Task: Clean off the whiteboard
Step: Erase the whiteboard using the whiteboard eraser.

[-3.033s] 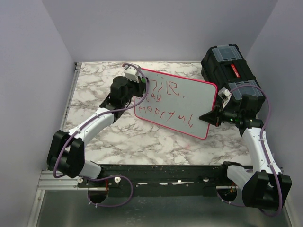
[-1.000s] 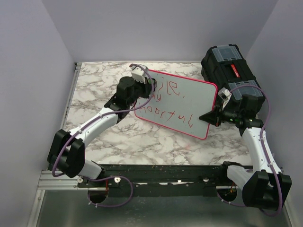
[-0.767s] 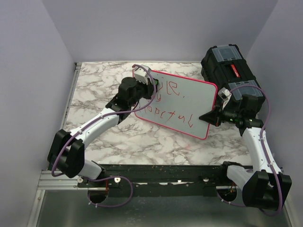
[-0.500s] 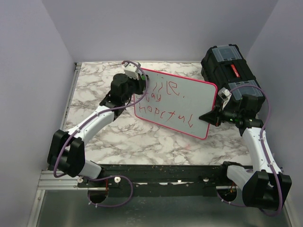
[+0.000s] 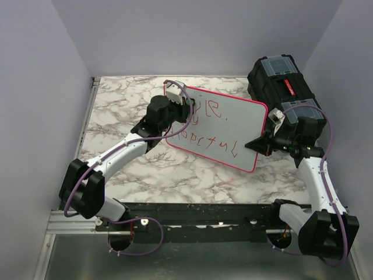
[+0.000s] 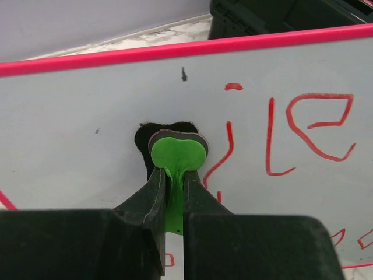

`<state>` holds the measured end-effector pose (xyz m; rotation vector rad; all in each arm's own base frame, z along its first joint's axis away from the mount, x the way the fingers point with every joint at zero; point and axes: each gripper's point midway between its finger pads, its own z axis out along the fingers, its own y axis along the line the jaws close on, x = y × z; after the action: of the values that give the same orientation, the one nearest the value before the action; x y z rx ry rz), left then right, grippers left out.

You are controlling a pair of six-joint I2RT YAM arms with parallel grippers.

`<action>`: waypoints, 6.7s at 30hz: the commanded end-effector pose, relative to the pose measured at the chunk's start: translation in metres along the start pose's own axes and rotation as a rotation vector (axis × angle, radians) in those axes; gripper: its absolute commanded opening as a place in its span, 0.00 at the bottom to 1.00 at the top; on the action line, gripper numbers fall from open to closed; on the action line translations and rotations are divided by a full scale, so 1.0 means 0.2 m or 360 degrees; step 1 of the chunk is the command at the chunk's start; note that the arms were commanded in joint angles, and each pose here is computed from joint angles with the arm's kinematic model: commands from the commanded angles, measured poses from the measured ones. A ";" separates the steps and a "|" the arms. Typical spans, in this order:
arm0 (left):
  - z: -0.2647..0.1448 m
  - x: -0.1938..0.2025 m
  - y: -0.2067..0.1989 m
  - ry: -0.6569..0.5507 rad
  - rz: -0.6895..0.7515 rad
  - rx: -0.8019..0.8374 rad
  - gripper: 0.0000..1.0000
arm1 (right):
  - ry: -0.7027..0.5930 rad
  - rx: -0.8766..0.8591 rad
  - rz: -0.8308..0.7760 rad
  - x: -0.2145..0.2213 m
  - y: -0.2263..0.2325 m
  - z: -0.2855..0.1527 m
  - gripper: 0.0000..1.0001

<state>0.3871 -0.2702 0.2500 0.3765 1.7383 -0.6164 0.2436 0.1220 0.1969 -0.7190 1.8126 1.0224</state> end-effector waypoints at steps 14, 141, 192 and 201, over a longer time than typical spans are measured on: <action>-0.03 -0.02 0.27 0.0003 0.0003 -0.0181 0.00 | -0.0041 -0.0027 -0.0203 -0.06 0.01 0.00 0.01; -0.03 0.05 0.19 0.0057 0.0021 -0.0159 0.00 | -0.0038 -0.0026 -0.0205 -0.05 0.01 0.00 0.00; -0.07 0.12 0.15 0.0072 -0.0005 -0.0099 0.00 | -0.0033 -0.0023 -0.0205 -0.05 0.00 0.00 0.01; -0.09 0.11 0.17 0.0062 -0.0063 -0.0055 0.00 | -0.0033 -0.0026 -0.0201 -0.05 0.00 0.00 0.01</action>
<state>0.4022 -0.2160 0.2223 0.2893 1.8072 -0.5239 0.2437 0.1216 0.1947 -0.7400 1.8056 1.0104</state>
